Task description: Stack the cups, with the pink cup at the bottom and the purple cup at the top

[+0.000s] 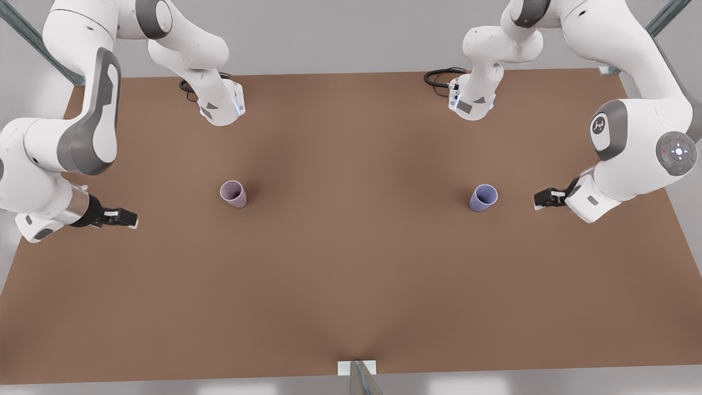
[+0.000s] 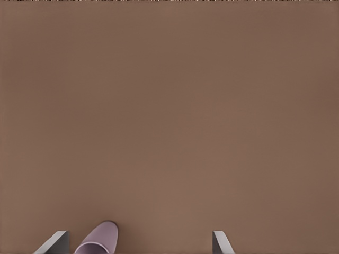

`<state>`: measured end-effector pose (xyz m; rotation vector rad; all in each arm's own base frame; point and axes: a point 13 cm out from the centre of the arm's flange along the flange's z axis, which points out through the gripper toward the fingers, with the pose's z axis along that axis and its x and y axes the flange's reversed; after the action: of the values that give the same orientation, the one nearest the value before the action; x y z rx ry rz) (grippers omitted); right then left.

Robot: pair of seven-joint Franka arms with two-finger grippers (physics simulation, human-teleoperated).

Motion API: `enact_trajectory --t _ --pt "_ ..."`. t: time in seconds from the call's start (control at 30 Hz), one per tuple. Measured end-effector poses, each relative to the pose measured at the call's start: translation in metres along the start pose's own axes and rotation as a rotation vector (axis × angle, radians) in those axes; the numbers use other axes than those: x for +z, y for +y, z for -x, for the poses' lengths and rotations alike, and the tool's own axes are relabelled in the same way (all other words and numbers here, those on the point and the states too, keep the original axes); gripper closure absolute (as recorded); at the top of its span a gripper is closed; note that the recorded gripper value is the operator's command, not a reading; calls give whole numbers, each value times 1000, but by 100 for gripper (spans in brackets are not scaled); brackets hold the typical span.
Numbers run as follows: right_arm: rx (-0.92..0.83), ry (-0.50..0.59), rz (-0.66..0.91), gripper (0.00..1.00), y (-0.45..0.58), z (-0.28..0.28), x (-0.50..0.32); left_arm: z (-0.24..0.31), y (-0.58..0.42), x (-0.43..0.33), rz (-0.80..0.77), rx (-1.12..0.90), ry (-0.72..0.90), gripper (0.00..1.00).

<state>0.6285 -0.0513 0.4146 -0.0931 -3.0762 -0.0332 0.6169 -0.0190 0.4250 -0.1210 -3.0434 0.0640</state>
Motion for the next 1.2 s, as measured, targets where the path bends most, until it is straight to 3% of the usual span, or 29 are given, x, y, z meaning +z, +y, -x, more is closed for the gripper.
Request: enact_trajectory --t 0.1,0.43,0.57,0.7,0.93,1.2 --pt "-15 20 -6 0 7 -18 18 2 1 0 0 1 -9 0" --pt "-174 267 -15 0 77 -123 174 9 4 10 -3 1 -13 0" --pt "-233 308 -23 0 95 -161 232 11 4 15 -3 2 -10 0" --pt "-296 304 -30 0 114 -191 282 13 6 22 -3 1 0 0" --pt "-338 203 -16 0 122 -174 302 14 6 25 -3 2 3 0" --pt "-364 184 -11 0 119 -178 316 13 6 28 -3 3 9 0"
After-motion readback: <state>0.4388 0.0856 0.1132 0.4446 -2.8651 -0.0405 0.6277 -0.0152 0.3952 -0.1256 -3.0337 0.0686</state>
